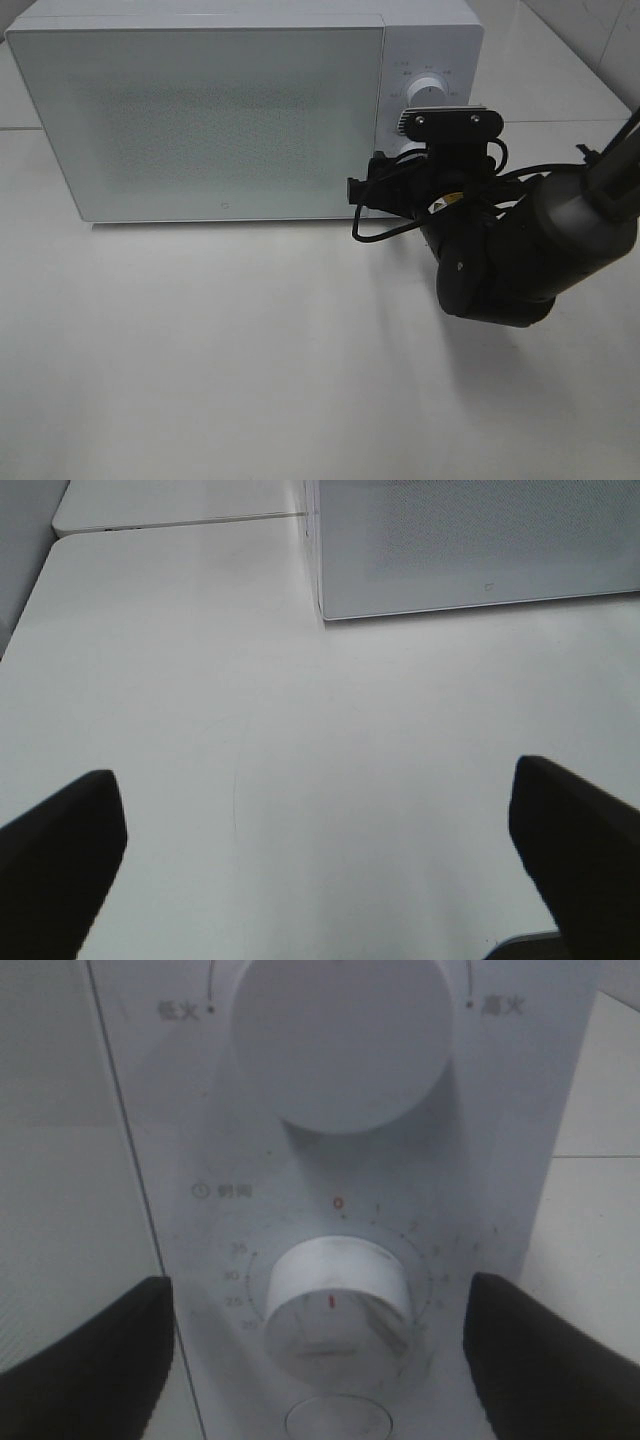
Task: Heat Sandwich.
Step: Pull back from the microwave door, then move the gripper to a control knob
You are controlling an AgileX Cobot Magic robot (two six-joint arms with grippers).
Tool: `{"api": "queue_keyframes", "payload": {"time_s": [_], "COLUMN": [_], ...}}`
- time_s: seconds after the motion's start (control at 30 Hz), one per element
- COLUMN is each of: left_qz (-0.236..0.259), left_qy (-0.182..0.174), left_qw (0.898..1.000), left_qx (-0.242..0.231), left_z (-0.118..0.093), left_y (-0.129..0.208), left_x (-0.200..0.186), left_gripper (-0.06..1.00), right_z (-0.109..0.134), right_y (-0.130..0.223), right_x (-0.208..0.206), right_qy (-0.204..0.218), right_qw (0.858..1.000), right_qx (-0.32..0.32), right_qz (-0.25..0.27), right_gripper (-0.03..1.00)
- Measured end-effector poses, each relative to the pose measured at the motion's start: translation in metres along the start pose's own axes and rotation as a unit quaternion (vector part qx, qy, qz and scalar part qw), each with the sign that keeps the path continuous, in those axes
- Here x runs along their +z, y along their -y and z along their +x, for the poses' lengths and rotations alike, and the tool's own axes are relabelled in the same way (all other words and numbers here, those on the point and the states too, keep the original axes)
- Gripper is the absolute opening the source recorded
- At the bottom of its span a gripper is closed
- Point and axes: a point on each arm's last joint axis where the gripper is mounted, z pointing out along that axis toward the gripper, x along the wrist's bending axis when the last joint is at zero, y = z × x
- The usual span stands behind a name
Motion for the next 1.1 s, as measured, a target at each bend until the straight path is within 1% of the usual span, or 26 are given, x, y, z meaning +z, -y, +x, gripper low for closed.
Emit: {"api": "queue_keyframes", "payload": {"time_s": [0.3, 0.43, 0.5, 0.53, 0.57, 0.6, 0.67, 0.7, 0.73, 1.1], "left_qz": [0.0, 0.0, 0.0, 0.0, 0.0, 0.0, 0.0, 0.0, 0.0, 0.0], "left_qy": [0.0, 0.0, 0.0, 0.0, 0.0, 0.0, 0.0, 0.0, 0.0, 0.0], "left_qw": [1.0, 1.0, 1.0, 1.0, 1.0, 1.0, 1.0, 1.0, 1.0, 1.0], "left_qx": [0.0, 0.0, 0.0, 0.0, 0.0, 0.0, 0.0, 0.0, 0.0, 0.0], "left_z": [0.0, 0.0, 0.0, 0.0, 0.0, 0.0, 0.0, 0.0, 0.0, 0.0], "left_y": [0.0, 0.0, 0.0, 0.0, 0.0, 0.0, 0.0, 0.0, 0.0, 0.0], "left_x": [0.0, 0.0, 0.0, 0.0, 0.0, 0.0, 0.0, 0.0, 0.0, 0.0], "left_gripper": [0.99, 0.99, 0.99, 0.99, 0.99, 0.99, 0.99, 0.99, 0.99, 0.99], "right_z": [0.0001, 0.0001, 0.0001, 0.0001, -0.0001, -0.0002, -0.0006, -0.0006, -0.0013, -0.0016], "right_y": [0.0022, 0.0022, 0.0022, 0.0022, 0.002, 0.0018, 0.0016, 0.0016, 0.0015, 0.0015], "right_x": [0.0032, 0.0032, 0.0032, 0.0032, 0.0032, 0.0032, 0.0032, 0.0032, 0.0032, 0.0032], "right_qy": [0.0, 0.0, 0.0, 0.0, 0.001, 0.002, 0.004, 0.004, 0.008, 0.009], "right_qw": [1.0, 1.0, 1.0, 1.0, 1.0, 1.0, 1.0, 1.0, 1.0, 1.0], "right_qx": [-0.002, -0.002, -0.001, -0.001, -0.001, -0.001, 0.0, 0.0, 0.002, 0.003], "right_qz": [0.002, 0.002, 0.002, 0.002, 0.001, 0.0, -0.001, -0.001, -0.002, -0.002], "right_gripper": [0.77, 0.75, 0.7, 0.7, 0.66, 0.59, 0.5, 0.5, 0.43, 0.43]}}
